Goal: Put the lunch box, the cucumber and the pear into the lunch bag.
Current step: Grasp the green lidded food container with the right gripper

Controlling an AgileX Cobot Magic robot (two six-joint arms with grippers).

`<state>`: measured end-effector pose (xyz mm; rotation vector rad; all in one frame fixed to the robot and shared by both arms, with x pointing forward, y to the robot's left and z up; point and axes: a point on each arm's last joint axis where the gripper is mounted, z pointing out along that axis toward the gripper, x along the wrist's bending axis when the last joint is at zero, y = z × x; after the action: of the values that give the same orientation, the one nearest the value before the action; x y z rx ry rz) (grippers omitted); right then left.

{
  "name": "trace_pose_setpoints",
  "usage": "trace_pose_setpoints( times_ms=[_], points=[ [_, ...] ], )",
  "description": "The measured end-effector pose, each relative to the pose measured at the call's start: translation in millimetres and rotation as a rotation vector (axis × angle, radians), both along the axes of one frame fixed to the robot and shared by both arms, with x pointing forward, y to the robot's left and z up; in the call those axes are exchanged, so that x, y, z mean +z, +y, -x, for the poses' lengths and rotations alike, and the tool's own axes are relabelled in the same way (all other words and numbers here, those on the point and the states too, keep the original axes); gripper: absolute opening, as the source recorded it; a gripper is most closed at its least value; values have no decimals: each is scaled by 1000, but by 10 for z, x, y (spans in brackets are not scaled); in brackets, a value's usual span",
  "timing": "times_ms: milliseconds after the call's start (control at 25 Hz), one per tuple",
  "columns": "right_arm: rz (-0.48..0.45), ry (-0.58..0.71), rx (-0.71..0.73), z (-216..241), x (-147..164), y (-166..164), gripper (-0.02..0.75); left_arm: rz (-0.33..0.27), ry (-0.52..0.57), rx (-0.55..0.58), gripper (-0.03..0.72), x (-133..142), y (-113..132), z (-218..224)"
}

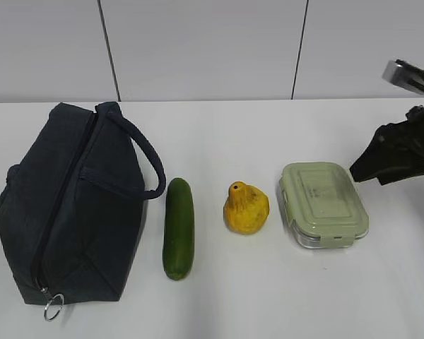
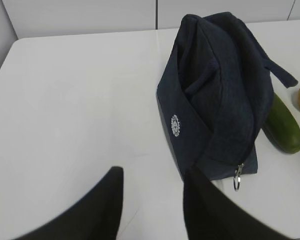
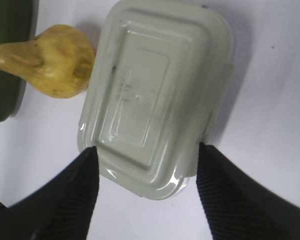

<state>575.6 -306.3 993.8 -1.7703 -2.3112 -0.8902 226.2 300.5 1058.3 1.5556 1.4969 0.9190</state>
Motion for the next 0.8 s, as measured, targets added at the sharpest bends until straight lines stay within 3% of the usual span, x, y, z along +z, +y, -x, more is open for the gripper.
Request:
trace_pose_setpoints(
  times_ms=[200,560,800],
  points=[
    [-61,-5,-69,7,-9,-216,482,0,0,0,241,0,0,0],
    [-148,120,-30,-135,-473,-240,482,0,0,0,241,0,0,0],
    [-159,110,-34,-228,-505,-256,481,0,0,0,241,0,0,0]
  ],
)
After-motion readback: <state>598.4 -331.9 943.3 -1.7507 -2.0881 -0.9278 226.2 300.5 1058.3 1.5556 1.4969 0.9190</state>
